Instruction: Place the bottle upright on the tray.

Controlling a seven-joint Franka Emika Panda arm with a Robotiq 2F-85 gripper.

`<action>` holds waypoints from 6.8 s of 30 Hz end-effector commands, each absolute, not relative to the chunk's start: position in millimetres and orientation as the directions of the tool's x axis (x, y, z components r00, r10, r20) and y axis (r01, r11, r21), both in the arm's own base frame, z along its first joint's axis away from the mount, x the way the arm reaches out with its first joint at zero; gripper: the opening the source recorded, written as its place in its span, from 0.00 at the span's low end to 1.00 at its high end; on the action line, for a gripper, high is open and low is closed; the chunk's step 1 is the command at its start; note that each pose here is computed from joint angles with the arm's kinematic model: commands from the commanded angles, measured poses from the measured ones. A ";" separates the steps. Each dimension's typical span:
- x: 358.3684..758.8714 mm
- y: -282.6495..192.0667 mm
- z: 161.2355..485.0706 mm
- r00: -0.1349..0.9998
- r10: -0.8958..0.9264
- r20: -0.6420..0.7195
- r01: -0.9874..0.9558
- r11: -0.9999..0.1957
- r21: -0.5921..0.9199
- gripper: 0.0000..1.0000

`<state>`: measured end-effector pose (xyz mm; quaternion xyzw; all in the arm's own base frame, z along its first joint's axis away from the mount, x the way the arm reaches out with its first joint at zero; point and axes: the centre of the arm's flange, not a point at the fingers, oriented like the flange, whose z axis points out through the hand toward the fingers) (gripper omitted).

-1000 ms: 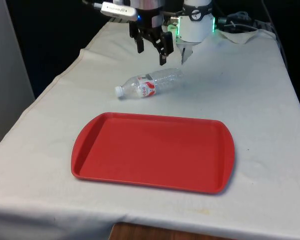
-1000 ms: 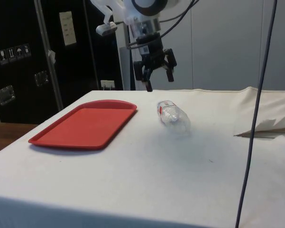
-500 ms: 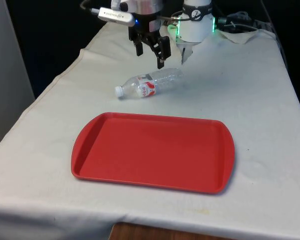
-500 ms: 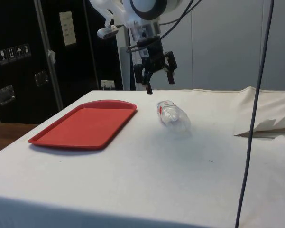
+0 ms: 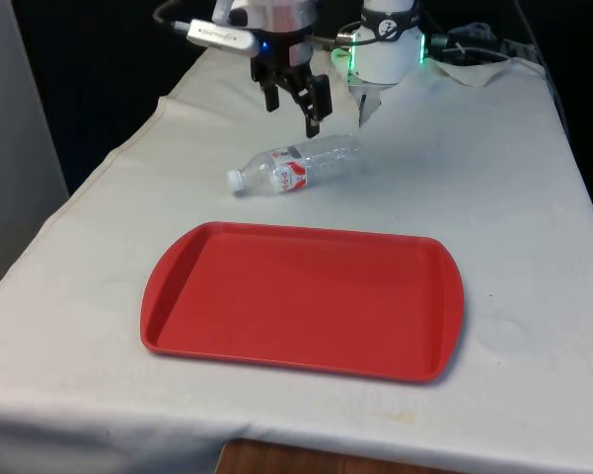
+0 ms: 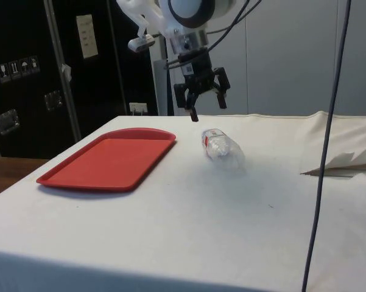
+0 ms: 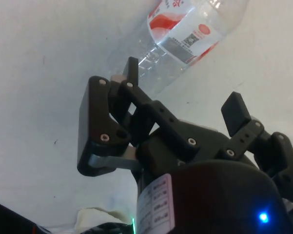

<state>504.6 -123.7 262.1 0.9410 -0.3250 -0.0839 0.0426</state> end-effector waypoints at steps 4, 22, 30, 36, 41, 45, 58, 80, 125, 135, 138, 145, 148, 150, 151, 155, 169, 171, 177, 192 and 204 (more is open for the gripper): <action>504.4 -129.2 258.3 0.760 -0.635 -0.138 -0.622 -0.773 0.127 1.00; 499.6 -150.5 246.1 0.713 -0.681 -0.168 -0.670 -0.732 0.126 1.00; 499.1 -158.6 246.6 0.696 -0.696 -0.176 -0.690 -0.716 0.105 1.00; 498.9 -160.2 247.5 0.685 -0.707 -0.176 -0.704 -0.705 0.090 1.00; 497.3 -164.2 242.8 0.669 -0.715 -0.202 -0.721 -0.691 0.057 1.00; 496.9 -165.7 240.0 0.663 -0.717 -0.214 -0.726 -0.686 0.047 1.00; 495.8 -177.8 230.9 0.634 -0.727 -0.264 -0.752 -0.659 0.009 1.00; 503.6 -198.7 216.5 0.589 -0.721 -0.365 -0.775 -0.632 -0.005 1.00; 513.3 -232.0 173.2 0.489 -0.673 -0.555 -0.818 -0.574 -0.025 1.00; 510.7 -232.3 161.1 0.471 -0.667 -0.577 -0.826 -0.562 -0.024 1.00; 511.6 -233.4 156.0 0.462 -0.658 -0.595 -0.830 -0.557 -0.028 1.00; 516.7 -236.0 147.8 0.444 -0.649 -0.617 -0.836 -0.548 -0.025 1.00; 519.0 -237.8 144.3 0.435 -0.646 -0.627 -0.839 -0.544 -0.022 1.00; 520.2 -238.6 142.2 0.430 -0.643 -0.633 -0.841 -0.541 -0.022 1.00; 520.8 -239.4 140.1 0.425 -0.640 -0.640 -0.842 -0.539 -0.021 1.00; 520.5 -238.9 137.7 0.422 -0.634 -0.648 -0.842 -0.539 -0.022 1.00; 519.5 -237.2 134.7 0.423 -0.631 -0.651 -0.841 -0.541 -0.023 1.00; 519.2 -237.3 134.4 0.423 -0.631 -0.650 -0.841 -0.540 -0.022 1.00; 518.3 -236.2 129.5 0.419 -0.629 -0.655 -0.840 -0.542 -0.017 1.00; 517.8 -235.4 125.3 0.414 -0.627 -0.660 -0.840 -0.543 -0.011 0.65; 518.8 -236.0 126.3 0.410 -0.618 -0.670 -0.839 -0.544 -0.011 0.05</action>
